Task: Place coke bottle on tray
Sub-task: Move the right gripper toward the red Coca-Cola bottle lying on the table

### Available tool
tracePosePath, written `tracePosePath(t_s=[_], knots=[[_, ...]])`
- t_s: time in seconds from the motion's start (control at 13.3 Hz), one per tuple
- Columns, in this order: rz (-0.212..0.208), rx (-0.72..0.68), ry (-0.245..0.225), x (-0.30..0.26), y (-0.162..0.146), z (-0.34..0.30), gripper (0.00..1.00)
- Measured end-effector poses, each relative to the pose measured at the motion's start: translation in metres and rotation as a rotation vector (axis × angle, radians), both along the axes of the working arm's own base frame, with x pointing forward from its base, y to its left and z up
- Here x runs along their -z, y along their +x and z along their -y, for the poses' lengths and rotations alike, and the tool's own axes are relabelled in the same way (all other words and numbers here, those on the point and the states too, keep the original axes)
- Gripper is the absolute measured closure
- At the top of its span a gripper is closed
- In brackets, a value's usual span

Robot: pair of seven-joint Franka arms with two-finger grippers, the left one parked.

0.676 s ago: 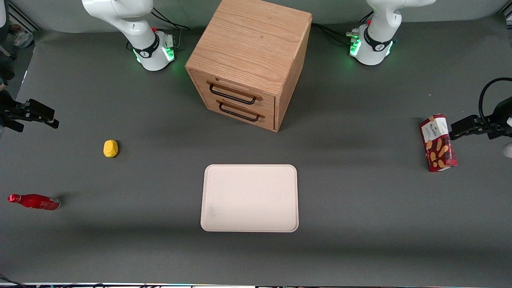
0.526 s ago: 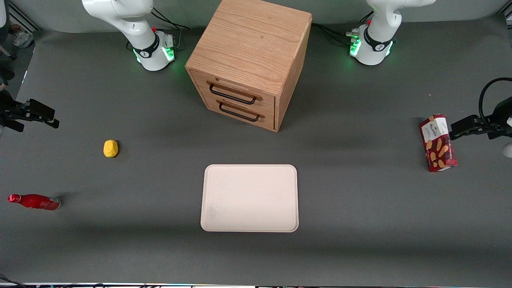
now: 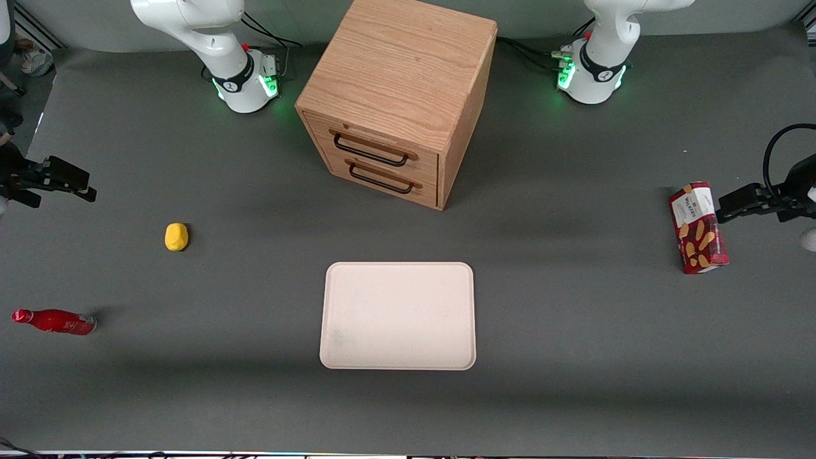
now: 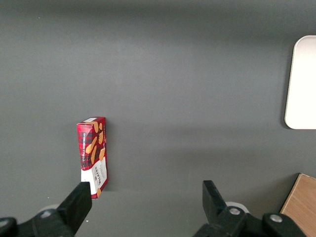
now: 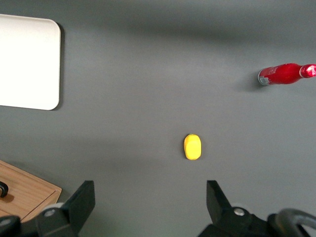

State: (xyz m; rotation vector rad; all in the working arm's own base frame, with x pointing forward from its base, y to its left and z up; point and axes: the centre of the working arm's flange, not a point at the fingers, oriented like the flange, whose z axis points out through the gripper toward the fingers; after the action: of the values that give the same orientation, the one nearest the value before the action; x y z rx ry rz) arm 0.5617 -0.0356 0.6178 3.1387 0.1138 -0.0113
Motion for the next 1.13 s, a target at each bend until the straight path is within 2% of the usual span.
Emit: tracePosePath(t_s=[0.15,0.3,0.68,0.9,1.13], knots=[[-0.004,0.002,-0.004,0.000,0.000,0.002,0.00],[-0.003,0.016,-0.007,0.002,0.001,0.032,0.00],[0.038,-0.107,-0.035,0.001,0.028,0.169,0.00],[0.055,-0.122,-0.055,0.012,0.051,0.229,0.00],[0.064,-0.131,-0.029,0.039,0.063,0.274,0.00]])
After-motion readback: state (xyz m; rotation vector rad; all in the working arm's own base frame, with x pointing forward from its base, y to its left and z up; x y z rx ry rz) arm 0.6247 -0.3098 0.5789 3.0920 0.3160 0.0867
